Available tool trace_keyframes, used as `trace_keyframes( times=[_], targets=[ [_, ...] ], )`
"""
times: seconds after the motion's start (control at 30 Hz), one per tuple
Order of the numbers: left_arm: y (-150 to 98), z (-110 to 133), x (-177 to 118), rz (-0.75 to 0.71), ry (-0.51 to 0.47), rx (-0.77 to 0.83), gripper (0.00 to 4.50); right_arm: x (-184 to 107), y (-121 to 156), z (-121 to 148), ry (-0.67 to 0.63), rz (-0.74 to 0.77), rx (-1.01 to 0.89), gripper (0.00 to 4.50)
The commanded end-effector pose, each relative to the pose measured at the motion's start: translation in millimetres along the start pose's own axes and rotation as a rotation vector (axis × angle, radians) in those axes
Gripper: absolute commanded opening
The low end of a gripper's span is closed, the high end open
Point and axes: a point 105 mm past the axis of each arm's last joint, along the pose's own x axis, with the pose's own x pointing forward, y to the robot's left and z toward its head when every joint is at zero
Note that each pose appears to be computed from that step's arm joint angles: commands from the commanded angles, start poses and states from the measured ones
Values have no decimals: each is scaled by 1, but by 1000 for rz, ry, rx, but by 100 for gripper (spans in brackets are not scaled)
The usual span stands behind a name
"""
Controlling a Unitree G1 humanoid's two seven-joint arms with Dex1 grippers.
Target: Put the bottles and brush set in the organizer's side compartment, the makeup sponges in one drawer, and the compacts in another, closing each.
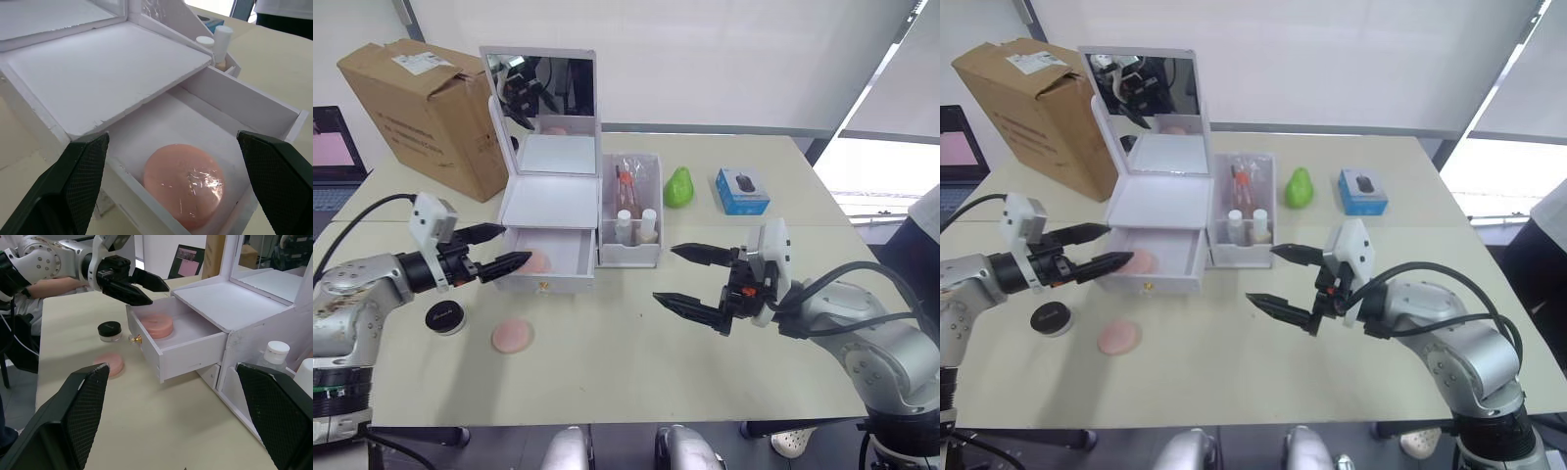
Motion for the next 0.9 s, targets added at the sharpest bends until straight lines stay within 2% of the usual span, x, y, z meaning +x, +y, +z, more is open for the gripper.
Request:
trace_keyframes(
  times=[0.03, 0.07, 0.2, 0.27, 0.37, 0.43, 0.6, 0.9],
  targets=[
    [22, 18, -39, 119, -33, 36, 447, -21, -16, 13, -24, -109, -80, 450],
    [28, 18, -50, 156, -26, 41, 447, -28, -21, 11, -13, -145, -85, 450],
    [68, 3, -119, 448, 45, 50, 447, -89, -55, -5, 50, -401, -91, 450],
    [89, -11, -158, 654, 69, 95, 447, -118, -65, -16, 59, -506, -80, 450],
    [102, -31, -205, 864, 80, 106, 447, -155, -70, -31, 67, -624, -58, 450],
    [101, -46, -224, 917, 109, 95, 447, -179, -70, -42, 88, -684, -35, 450],
    [95, -74, -240, 959, 148, 54, 447, -216, -61, -75, 150, -758, 57, 450],
    [87, -87, -229, 904, 158, 26, 447, -204, -62, -84, 114, -747, 89, 450]
  ],
)
